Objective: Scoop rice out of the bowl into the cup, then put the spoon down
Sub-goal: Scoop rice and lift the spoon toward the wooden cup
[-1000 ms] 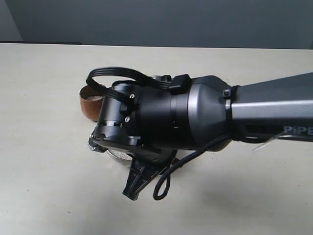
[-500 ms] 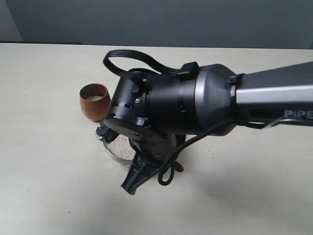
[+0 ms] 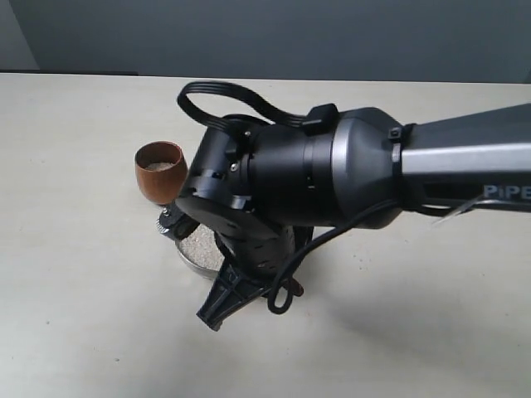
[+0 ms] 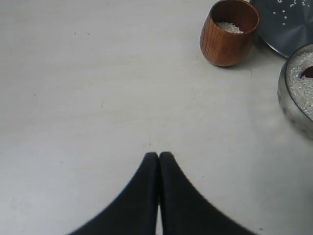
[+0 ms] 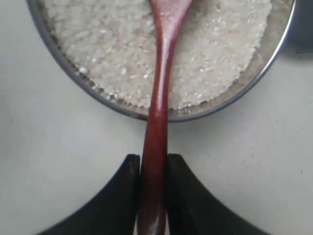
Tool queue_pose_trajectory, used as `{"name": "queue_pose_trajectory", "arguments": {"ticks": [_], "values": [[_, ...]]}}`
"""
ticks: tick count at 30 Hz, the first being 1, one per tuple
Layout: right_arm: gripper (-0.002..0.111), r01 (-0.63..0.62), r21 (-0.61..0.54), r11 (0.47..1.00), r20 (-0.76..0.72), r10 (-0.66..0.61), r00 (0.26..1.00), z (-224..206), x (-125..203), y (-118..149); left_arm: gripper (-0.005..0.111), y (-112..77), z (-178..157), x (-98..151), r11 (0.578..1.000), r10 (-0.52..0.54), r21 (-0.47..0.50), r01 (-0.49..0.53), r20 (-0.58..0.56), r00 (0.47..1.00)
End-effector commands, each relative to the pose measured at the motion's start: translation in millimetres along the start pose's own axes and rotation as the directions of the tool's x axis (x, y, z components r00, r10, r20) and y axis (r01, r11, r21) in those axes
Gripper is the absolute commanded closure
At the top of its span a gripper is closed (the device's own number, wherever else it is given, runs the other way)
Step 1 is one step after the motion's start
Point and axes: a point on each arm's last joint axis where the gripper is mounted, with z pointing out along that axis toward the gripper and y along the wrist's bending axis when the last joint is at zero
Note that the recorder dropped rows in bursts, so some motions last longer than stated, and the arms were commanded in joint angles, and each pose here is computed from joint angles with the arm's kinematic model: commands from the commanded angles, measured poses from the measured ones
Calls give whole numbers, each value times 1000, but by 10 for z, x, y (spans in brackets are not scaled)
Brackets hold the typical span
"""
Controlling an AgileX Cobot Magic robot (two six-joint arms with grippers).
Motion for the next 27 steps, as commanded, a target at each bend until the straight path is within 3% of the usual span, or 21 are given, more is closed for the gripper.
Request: {"name": "queue_pose_trajectory", "arguments": {"ticks": [1,7,27], "values": [[109,-52,-4,999,47,52,998,-151,0,-167,106,2,-29,-25,1000,-4,-2,4,28,1000],[109,-99,-28,995,73,101,992,-265,23,-295,106,4,-29,-27,1000,-2,-4,2,30,1000],[109,-121,-144,982,43,128,991,-260,38,-362,106,7,-29,-27,1000,2,-7,-1,30,1000]]}}
